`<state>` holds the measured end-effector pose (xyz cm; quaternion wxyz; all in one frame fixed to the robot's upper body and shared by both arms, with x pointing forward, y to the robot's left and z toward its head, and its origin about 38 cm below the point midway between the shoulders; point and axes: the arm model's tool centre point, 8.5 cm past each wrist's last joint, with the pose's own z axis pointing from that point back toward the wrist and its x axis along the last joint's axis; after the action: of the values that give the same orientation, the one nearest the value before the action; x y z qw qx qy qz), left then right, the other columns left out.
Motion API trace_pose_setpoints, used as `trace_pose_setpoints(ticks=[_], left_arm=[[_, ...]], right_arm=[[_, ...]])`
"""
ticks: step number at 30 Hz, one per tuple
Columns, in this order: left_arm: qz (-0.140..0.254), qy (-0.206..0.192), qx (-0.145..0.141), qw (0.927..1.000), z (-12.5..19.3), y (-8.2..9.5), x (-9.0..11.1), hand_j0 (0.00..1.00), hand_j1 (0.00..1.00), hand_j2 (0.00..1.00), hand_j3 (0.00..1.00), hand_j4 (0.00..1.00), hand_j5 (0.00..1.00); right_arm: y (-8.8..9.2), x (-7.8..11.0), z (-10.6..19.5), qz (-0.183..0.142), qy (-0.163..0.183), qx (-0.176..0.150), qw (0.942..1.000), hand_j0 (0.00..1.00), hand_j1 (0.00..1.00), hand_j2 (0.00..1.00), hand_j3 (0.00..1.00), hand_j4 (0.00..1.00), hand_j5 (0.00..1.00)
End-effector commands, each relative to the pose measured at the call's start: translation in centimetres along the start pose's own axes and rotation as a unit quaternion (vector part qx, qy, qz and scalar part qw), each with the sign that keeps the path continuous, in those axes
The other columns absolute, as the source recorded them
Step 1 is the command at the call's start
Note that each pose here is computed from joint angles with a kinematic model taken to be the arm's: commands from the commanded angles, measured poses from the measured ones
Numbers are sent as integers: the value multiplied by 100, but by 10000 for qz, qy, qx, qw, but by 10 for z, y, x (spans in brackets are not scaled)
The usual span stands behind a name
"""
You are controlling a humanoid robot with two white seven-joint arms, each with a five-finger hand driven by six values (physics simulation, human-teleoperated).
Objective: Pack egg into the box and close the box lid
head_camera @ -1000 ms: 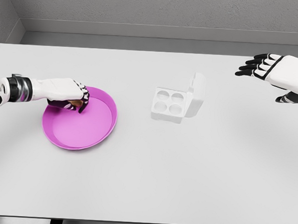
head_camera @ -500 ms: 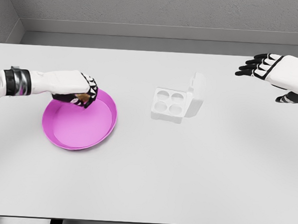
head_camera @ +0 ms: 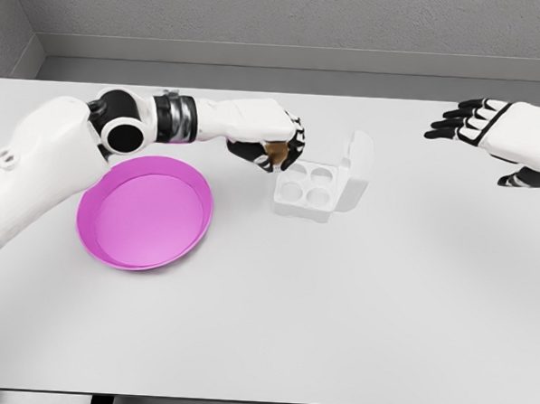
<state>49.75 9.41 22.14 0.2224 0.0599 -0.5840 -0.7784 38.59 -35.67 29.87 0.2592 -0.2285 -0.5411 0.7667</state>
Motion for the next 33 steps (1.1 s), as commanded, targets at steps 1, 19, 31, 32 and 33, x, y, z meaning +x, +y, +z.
trace_pose_setpoints(ticks=[1, 19, 31, 32, 33], left_arm=[[168, 168, -178, 9996, -40, -12, 1, 21, 21, 21, 21, 21, 21], [297, 222, -245, 9990, -50, -18, -2, 22, 22, 22, 22, 22, 22], [458, 308, -302, 9980, -58, -25, -5, 23, 23, 23, 23, 23, 23], [479, 330, -314, 9978, -58, -26, -7, 23, 23, 23, 23, 23, 23], [472, 318, -314, 9979, -60, -26, -5, 23, 23, 23, 23, 23, 23]], right_arm=[[7, 3, -5, -78, -81, 93, 9999, 100, 100, 100, 100, 100, 100], [66, -4, -27, -486, -15, 781, 9958, 100, 100, 100, 100, 100, 100], [71, -6, -38, -490, 25, 756, 9959, 100, 100, 100, 100, 100, 100], [67, -6, -42, -480, 9, 680, 9965, 100, 100, 100, 100, 100, 100], [67, -7, -44, -511, 13, 659, 9965, 100, 100, 100, 100, 100, 100]])
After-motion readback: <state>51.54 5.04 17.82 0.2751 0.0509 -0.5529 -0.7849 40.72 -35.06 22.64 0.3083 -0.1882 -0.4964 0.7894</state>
